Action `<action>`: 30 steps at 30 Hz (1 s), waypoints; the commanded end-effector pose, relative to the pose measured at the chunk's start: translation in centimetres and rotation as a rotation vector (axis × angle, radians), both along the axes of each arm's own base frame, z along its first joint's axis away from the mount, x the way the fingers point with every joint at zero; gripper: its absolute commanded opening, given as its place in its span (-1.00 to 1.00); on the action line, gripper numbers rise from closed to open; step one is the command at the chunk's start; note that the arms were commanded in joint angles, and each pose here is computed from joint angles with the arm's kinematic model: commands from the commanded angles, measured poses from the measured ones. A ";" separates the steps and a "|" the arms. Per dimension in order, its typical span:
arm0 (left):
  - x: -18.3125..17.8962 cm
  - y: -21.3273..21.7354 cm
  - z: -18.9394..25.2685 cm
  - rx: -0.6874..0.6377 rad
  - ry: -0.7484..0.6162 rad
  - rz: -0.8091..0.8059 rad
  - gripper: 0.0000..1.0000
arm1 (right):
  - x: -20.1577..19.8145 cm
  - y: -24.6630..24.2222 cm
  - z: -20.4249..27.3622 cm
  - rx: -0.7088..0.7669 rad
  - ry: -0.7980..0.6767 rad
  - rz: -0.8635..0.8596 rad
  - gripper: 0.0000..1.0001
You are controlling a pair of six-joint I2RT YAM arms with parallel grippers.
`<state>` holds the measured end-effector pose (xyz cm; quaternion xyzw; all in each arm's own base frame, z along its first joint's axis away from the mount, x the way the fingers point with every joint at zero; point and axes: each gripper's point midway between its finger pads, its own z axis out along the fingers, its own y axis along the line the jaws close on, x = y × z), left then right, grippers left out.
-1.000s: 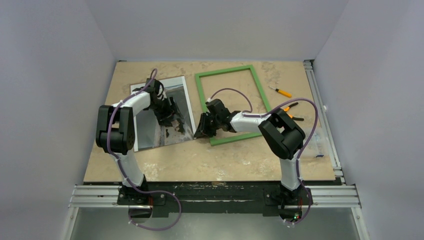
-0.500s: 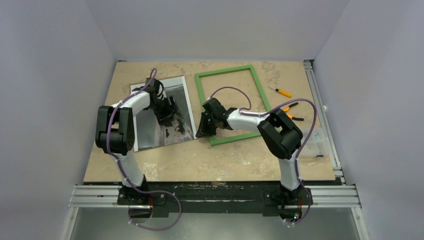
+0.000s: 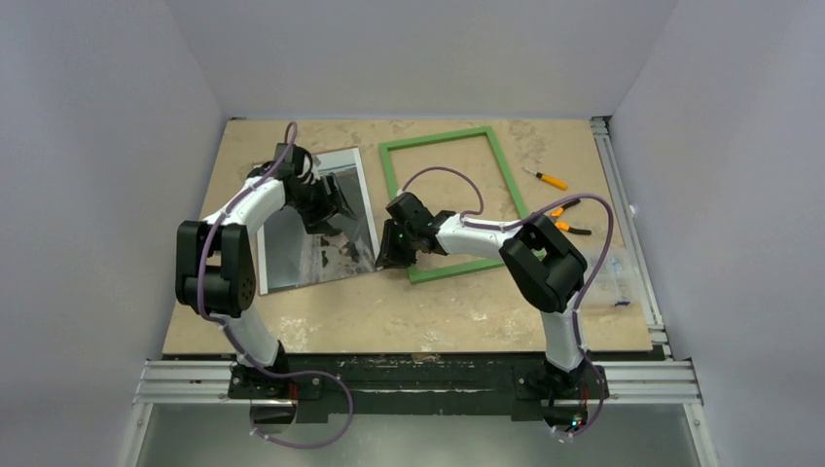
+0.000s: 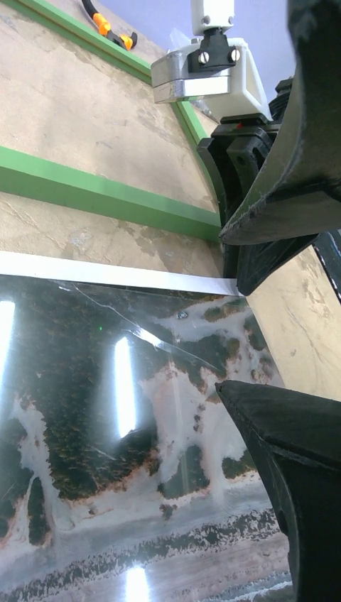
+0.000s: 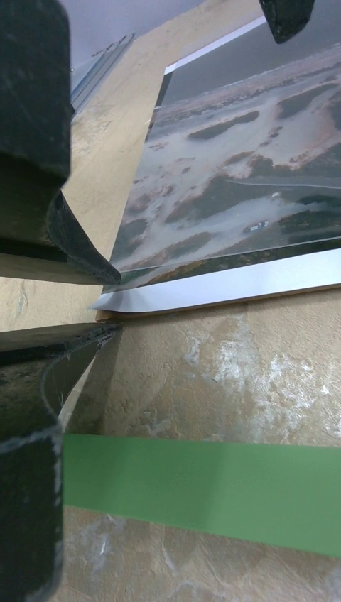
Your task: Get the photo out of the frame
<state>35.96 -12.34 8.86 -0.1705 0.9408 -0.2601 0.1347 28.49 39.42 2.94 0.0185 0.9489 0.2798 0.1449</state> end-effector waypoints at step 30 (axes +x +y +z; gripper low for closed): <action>1.1 2.4 -3.8 0.033 0.120 0.099 0.33 | -1.1 0.6 2.6 0.104 -0.022 0.054 -0.44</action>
